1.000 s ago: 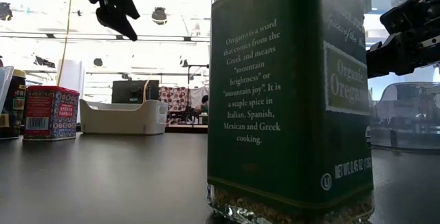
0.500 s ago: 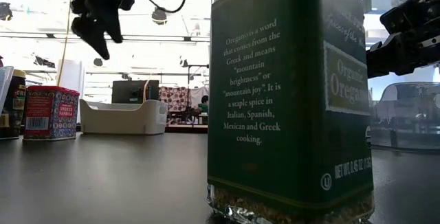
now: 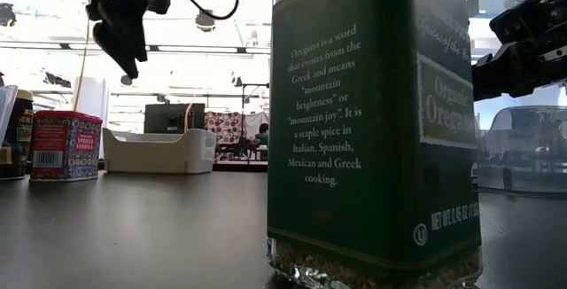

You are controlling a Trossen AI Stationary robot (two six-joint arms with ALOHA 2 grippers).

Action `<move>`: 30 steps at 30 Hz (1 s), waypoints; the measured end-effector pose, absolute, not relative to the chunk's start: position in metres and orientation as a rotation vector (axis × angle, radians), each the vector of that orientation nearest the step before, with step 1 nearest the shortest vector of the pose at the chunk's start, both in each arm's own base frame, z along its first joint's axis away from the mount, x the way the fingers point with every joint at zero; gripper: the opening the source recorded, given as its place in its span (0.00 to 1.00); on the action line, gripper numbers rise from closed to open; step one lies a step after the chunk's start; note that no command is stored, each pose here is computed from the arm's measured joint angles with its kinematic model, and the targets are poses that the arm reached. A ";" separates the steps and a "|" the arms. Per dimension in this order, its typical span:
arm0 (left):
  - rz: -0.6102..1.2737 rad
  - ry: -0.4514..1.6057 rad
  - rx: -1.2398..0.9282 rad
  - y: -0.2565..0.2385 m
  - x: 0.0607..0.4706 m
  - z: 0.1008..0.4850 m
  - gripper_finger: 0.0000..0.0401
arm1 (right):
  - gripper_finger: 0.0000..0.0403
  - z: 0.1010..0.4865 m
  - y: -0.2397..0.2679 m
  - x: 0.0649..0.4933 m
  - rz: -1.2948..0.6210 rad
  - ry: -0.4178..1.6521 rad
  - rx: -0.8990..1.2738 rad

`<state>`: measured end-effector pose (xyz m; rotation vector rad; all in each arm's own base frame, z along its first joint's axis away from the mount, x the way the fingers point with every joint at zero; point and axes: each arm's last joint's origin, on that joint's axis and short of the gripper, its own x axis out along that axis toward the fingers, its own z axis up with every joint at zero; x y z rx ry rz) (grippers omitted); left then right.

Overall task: Sort spices by type
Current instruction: Put the middle left yellow seasoning bottle into the gray bin

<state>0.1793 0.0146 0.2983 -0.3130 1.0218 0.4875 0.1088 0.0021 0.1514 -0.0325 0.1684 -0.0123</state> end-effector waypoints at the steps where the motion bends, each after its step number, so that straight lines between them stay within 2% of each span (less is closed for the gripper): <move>1: 0.456 1.035 -0.265 0.015 0.179 0.298 0.99 | 0.09 0.151 0.002 0.109 -0.013 0.168 -0.033; 4: 0.349 1.103 -0.140 0.014 0.176 0.297 0.99 | 0.09 0.151 0.002 0.109 -0.012 0.169 -0.033; 8: 0.228 1.284 -0.101 0.009 0.162 0.291 0.99 | 0.09 0.151 0.002 0.109 -0.012 0.168 -0.033; 12: 0.224 1.439 -0.097 0.004 0.145 0.289 0.99 | 0.09 0.151 0.002 0.109 -0.012 0.169 -0.033; 22: 0.142 1.382 -0.155 -0.009 0.124 0.299 0.99 | 0.09 0.151 0.002 0.109 -0.012 0.169 -0.033; 30: 0.061 1.463 -0.100 -0.015 0.122 0.278 0.99 | 0.09 0.151 0.002 0.109 -0.012 0.169 -0.033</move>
